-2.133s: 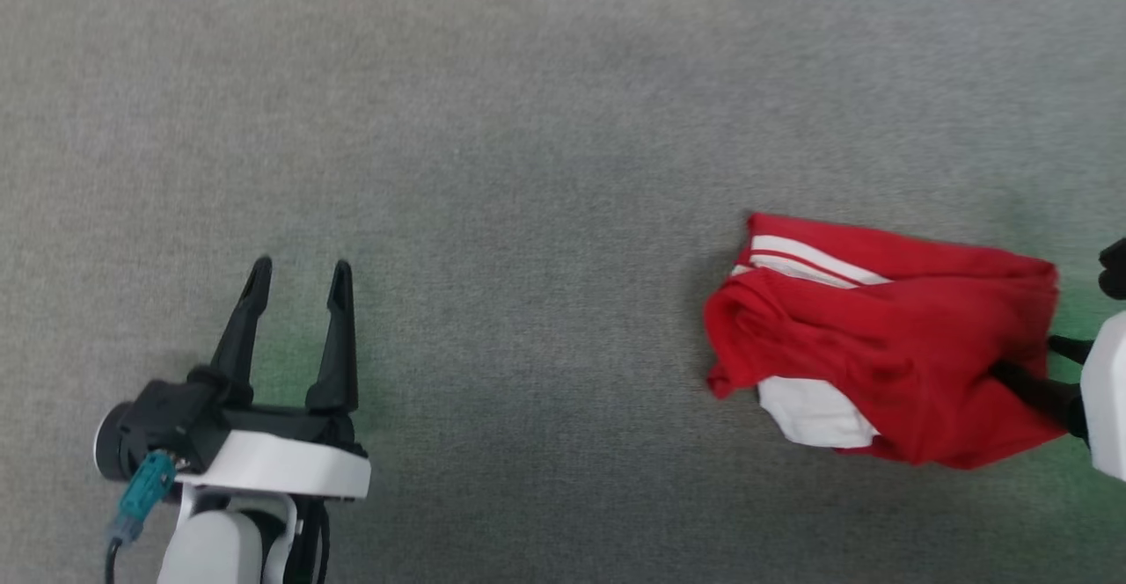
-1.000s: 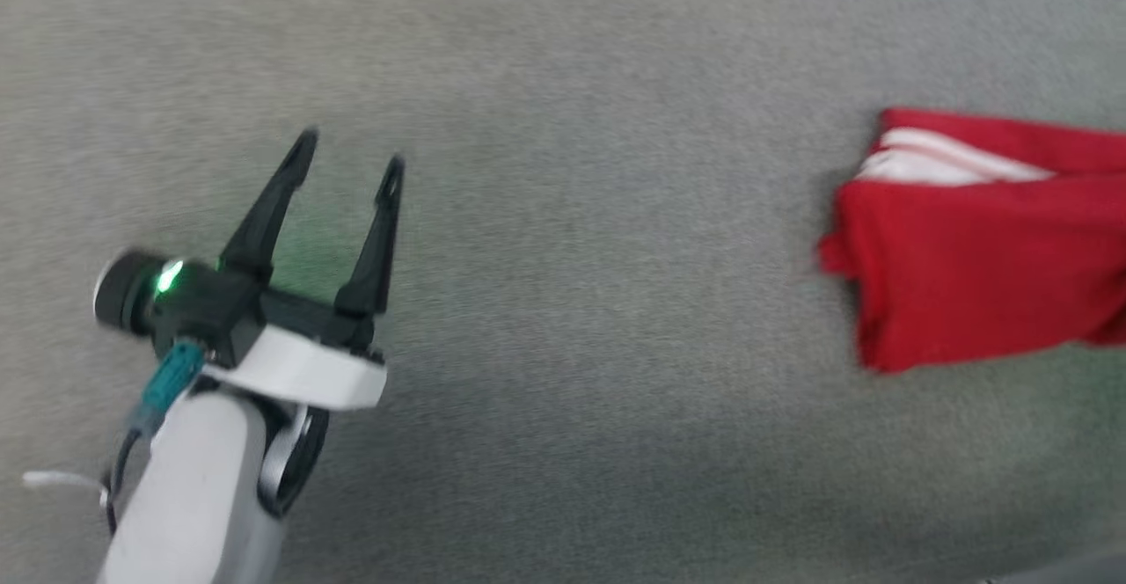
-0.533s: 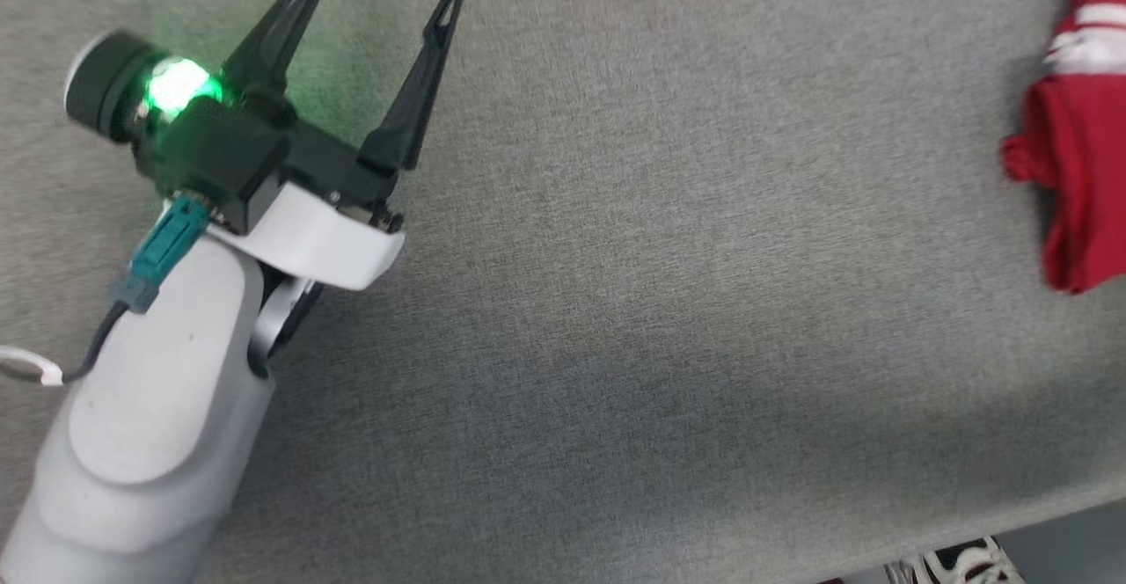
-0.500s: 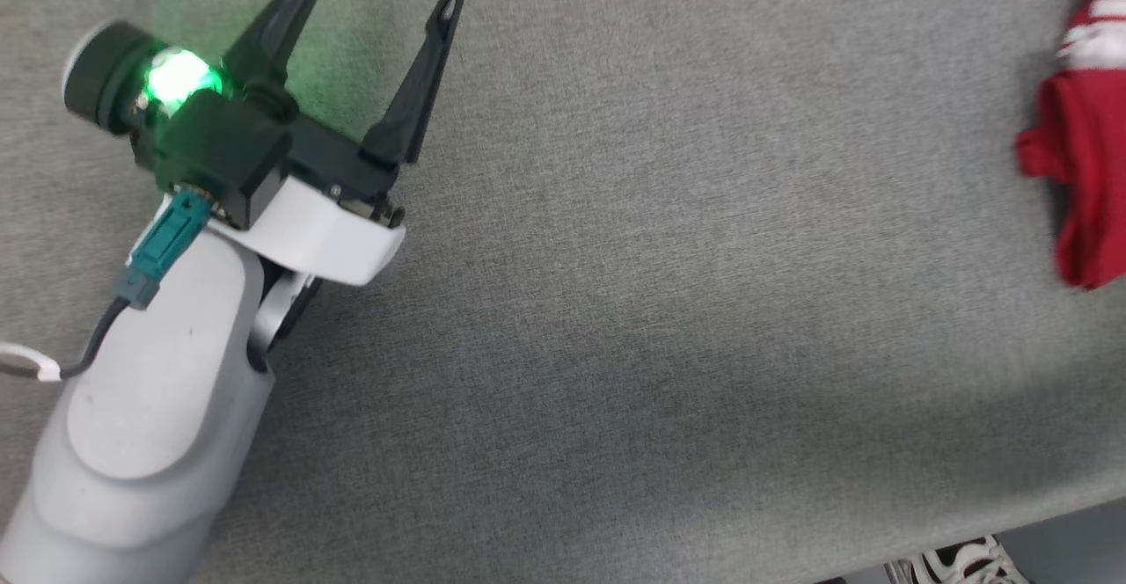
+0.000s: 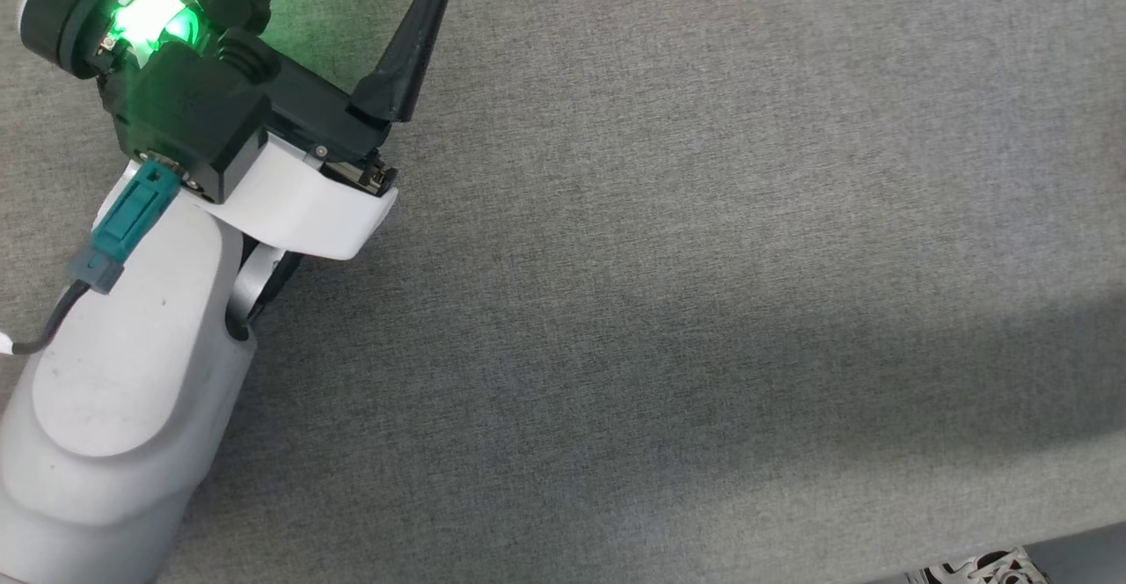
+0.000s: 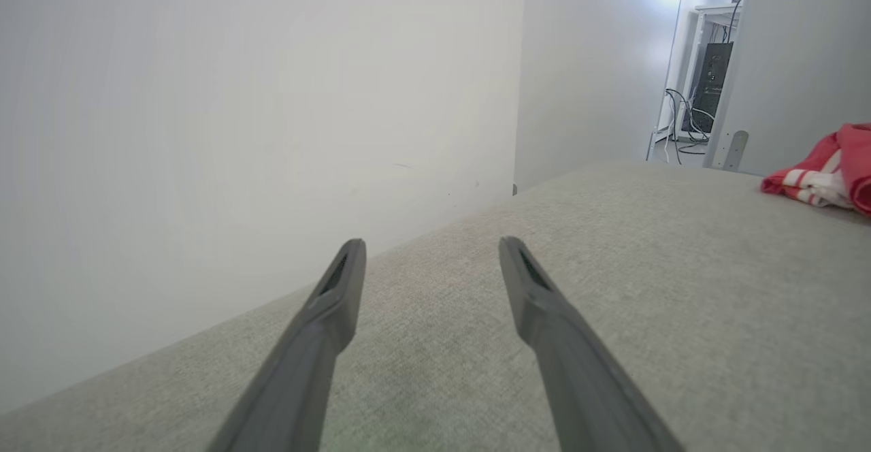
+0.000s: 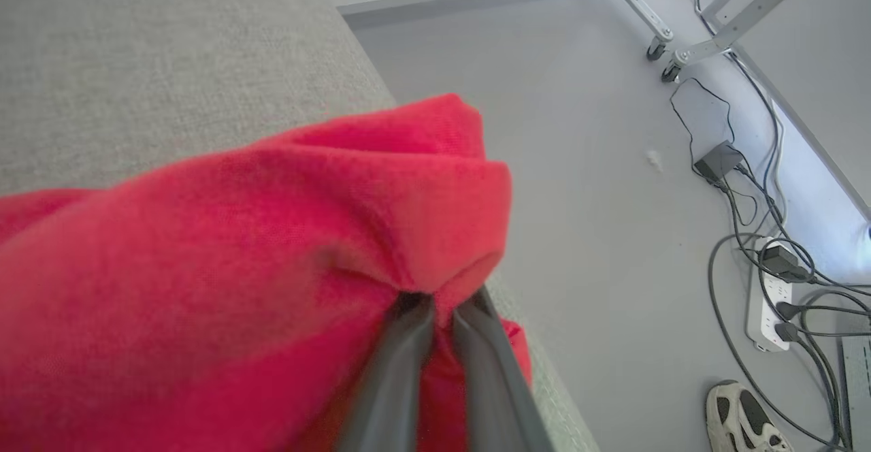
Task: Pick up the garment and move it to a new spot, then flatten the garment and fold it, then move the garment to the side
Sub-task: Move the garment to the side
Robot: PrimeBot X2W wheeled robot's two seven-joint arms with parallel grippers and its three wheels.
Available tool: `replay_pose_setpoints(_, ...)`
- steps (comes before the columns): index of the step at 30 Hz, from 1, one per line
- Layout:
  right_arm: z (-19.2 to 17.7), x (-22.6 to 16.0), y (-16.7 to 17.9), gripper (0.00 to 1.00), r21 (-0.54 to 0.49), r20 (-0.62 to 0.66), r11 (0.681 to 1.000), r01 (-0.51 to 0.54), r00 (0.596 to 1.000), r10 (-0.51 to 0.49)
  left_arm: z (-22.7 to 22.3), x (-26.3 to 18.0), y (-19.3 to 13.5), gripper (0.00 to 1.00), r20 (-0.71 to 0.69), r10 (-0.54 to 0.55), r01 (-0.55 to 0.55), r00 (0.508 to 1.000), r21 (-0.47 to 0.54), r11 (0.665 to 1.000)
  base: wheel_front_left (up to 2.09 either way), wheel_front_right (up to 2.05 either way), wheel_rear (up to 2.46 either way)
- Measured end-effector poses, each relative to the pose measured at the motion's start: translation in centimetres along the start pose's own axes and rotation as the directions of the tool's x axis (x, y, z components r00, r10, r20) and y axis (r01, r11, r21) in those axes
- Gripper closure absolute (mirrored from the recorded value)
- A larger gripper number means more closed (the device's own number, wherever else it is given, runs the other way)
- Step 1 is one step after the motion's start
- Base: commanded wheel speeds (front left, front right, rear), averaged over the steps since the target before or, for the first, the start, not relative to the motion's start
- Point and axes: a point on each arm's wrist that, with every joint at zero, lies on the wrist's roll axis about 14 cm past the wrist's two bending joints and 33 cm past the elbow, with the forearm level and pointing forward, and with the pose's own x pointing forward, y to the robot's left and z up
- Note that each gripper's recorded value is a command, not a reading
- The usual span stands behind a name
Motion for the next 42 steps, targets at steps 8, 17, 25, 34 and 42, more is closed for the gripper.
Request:
replay_pose_setpoints(8, -0.8, 0.9, 0.2, 0.75, -0.013, -0.027, 1.000, 0.015, 1.000, -0.016, -0.1, -0.3, 0.7, 0.00, -0.006, 0.026, -0.026, 1.000, 0.007, 1.000, 0.00, 0.00, 0.00)
replay_pose_setpoints(17, 2.5, -0.3, 0.9, 0.00, -0.071, 0.073, 0.997, -0.028, 0.997, 0.034, 1.0, -1.7, 1.1, 0.00, -0.027, 0.087, -0.088, 0.996, -0.014, 0.996, 0.00, 0.00, 0.00)
replay_pose_setpoints(25, 6.4, -3.3, 4.7, 0.00, -0.138, 0.187, 0.975, -0.173, 0.962, 0.197, 2.8, -5.6, 1.8, 0.00, -0.075, 0.197, -0.199, 0.978, -0.026, 0.980, 0.00, 0.00, 0.00)
replay_pose_setpoints(34, 5.5, -8.0, 12.9, 0.00, -0.221, 0.207, 0.884, -0.411, 0.866, 0.454, 5.6, -12.3, 2.7, 0.00, -0.117, 0.355, -0.359, 0.928, -0.012, 0.933, 0.00, 0.00, 0.00)
replay_pose_setpoints(42, 5.0, -13.2, 18.2, 0.00, -0.256, 0.280, 0.784, -0.565, 0.733, 0.620, 7.7, -19.8, 3.6, 0.00, -0.147, 0.508, -0.512, 0.849, 0.007, 0.859, 0.00, 0.00, 0.00)
